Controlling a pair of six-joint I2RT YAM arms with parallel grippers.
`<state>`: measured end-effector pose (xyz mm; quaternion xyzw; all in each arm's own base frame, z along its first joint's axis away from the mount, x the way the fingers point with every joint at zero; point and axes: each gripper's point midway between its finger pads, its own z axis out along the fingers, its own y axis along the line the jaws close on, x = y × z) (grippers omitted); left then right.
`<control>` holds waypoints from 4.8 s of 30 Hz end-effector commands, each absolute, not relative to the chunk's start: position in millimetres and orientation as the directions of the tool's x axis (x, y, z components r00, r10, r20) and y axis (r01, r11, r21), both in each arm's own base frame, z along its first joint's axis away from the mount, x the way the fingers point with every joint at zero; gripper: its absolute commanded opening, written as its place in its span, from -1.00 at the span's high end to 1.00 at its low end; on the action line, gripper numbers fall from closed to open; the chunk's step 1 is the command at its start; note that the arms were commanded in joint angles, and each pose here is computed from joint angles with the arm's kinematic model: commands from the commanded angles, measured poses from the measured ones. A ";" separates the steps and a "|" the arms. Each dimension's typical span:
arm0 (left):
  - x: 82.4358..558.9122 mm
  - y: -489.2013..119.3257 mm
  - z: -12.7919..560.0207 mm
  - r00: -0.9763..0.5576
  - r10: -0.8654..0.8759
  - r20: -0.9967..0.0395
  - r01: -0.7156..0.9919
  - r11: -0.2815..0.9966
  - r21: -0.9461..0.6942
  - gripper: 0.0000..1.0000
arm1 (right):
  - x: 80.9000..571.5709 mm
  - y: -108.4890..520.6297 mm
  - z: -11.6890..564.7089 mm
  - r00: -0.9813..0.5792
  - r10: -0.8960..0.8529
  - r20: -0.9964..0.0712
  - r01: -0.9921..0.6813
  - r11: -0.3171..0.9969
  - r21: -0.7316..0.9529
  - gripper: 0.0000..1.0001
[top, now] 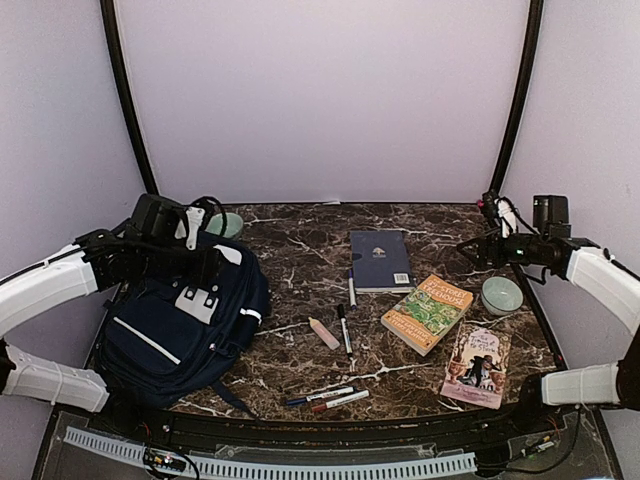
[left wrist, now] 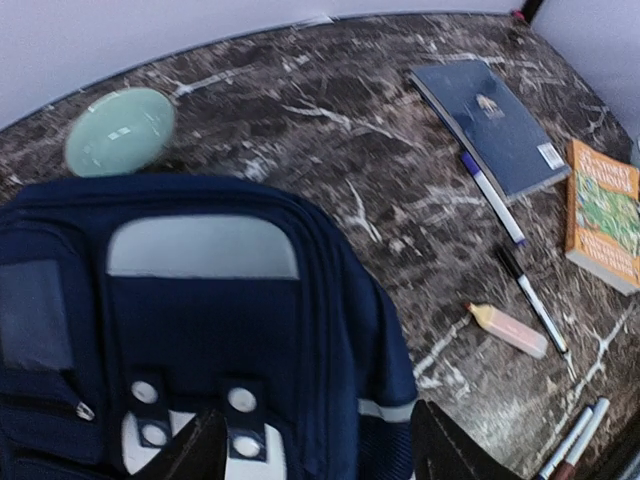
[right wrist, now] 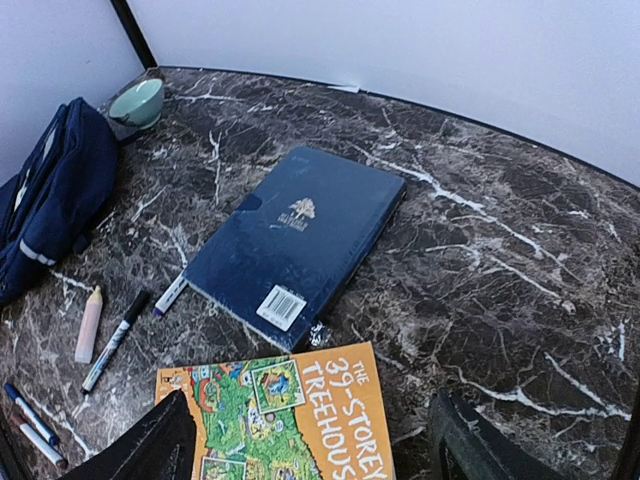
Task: Pack the student bag
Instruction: Move the student bag to the center of the board.
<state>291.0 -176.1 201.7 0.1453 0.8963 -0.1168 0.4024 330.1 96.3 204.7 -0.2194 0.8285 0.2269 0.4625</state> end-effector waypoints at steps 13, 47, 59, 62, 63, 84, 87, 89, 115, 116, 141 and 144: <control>168.7 -239.8 134.7 -0.823 0.419 -0.384 0.494 0.862 -0.117 0.06 | 304.1 122.7 206.0 -0.295 -0.265 -0.918 -0.755 0.653 0.054 -0.57; 193.0 -225.4 77.7 -0.865 0.431 -0.256 0.399 0.901 0.168 -0.20 | 306.2 120.0 190.8 -0.306 -0.311 -0.900 -0.758 0.652 0.033 -0.60; 195.4 -222.0 55.9 -0.871 0.445 -0.209 0.400 0.889 0.225 0.30 | 308.3 119.6 186.1 -0.321 -0.317 -0.893 -0.757 0.652 0.041 -0.61; 197.8 -232.5 52.9 -0.868 0.444 -0.223 0.407 0.893 0.194 0.67 | 309.0 119.4 185.0 -0.326 -0.315 -0.891 -0.756 0.653 0.045 -0.61; 199.3 -237.2 51.8 -0.867 0.443 -0.227 0.409 0.894 0.183 0.80 | 309.1 119.6 185.3 -0.325 -0.315 -0.892 -0.756 0.653 0.045 -0.61; 282.0 -391.8 82.0 -0.756 0.487 -0.436 0.569 0.820 -0.070 0.33 | 309.9 116.8 182.0 -0.331 -0.324 -0.886 -0.746 0.664 0.036 -0.61; 259.7 -394.2 108.7 -0.685 0.574 -0.448 0.685 0.717 -0.129 -0.03 | 309.7 117.1 181.5 -0.334 -0.323 -0.885 -0.748 0.663 0.040 -0.61; 244.0 -383.7 121.7 -0.644 0.613 -0.457 0.733 0.665 -0.142 -0.23 | 310.0 117.4 180.2 -0.338 -0.323 -0.884 -0.748 0.662 0.044 -0.61; 243.3 -138.0 112.3 -0.917 -0.120 -0.380 -0.062 0.985 -0.161 -0.64 | 336.7 343.2 121.6 -0.517 -0.539 -0.665 -0.843 0.456 0.286 -0.46; 239.3 -137.2 107.0 -0.924 -0.121 -0.364 -0.065 0.985 -0.161 -0.64 | 339.4 352.7 120.0 -0.519 -0.540 -0.662 -0.843 0.451 0.293 -0.46; 173.3 -202.6 97.2 -0.935 0.158 -0.317 0.267 0.903 -0.337 -0.53 | 483.4 497.9 103.0 -0.478 -0.376 -0.794 -0.809 0.541 0.231 0.00; 174.8 -208.8 111.0 -0.905 0.208 -0.370 0.336 0.884 -0.325 -0.54 | 477.3 490.8 136.6 -0.467 -0.360 -0.807 -0.830 0.494 0.260 -0.06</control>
